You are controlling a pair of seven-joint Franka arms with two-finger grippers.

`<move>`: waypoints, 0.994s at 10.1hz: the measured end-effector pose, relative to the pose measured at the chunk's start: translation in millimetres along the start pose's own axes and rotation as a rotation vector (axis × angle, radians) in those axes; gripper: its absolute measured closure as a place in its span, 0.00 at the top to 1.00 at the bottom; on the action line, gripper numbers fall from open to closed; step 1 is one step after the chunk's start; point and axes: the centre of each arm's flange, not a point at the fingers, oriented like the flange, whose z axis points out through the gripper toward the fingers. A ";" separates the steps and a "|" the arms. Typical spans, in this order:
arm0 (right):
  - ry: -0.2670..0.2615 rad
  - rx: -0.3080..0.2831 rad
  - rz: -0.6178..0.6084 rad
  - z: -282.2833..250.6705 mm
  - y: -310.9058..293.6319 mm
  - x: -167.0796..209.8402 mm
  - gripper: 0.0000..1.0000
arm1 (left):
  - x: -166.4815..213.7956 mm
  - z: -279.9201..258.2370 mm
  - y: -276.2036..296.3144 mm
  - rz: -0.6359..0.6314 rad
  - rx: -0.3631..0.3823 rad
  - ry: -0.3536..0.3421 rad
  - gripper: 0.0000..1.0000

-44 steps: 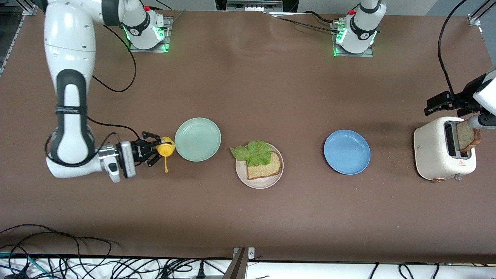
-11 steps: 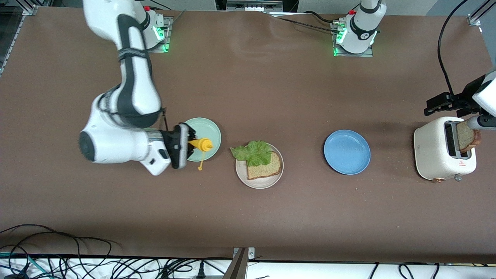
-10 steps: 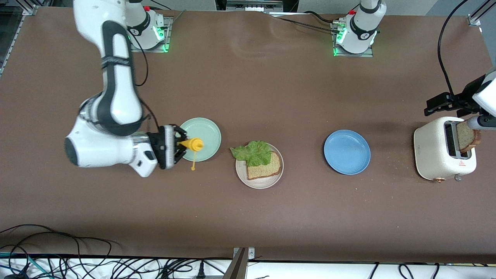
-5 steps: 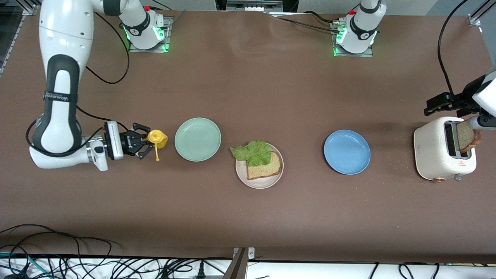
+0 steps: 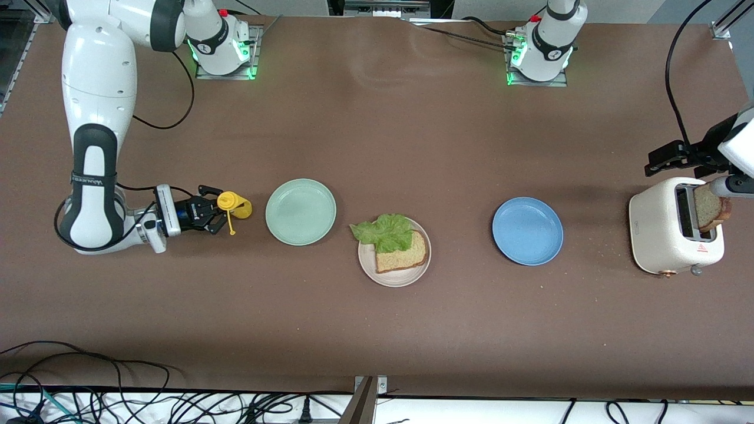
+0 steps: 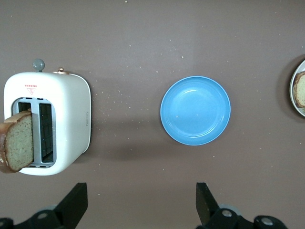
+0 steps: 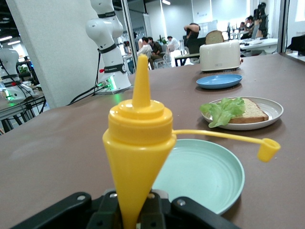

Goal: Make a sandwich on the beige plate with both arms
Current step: 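Open the right gripper to release the bottle upright, then withdraw the right gripper while the left gripper grasps the toaster bread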

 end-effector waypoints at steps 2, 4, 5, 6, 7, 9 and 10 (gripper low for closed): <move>0.009 -0.001 0.005 0.7 -3.7 -17.5 0.10 | 6.6 15.1 -5.0 -0.009 0.001 -0.027 1.00; 0.012 -0.006 0.009 -2.0 -5.5 -22.1 0.15 | 18.4 44.7 -12.6 -0.023 0.002 -0.078 1.00; 0.013 -0.009 0.012 -3.6 -6.5 -24.2 0.22 | 24.5 60.9 -19.5 -0.033 0.010 -0.103 1.00; 0.026 -0.014 0.010 -3.2 -7.5 -29.4 0.27 | 29.3 73.8 -33.4 -0.051 0.030 -0.119 1.00; 0.063 -0.019 -0.004 1.4 -8.0 -36.0 0.40 | 32.0 78.4 -54.0 -0.077 0.054 -0.119 1.00; 0.096 -0.023 -0.019 5.0 -10.2 -46.9 0.66 | 26.0 69.3 -102.4 -0.140 0.102 -0.108 1.00; 0.098 -0.031 -0.018 0.1 -12.4 -49.5 0.82 | 22.4 72.5 -122.0 -0.170 0.101 -0.116 1.00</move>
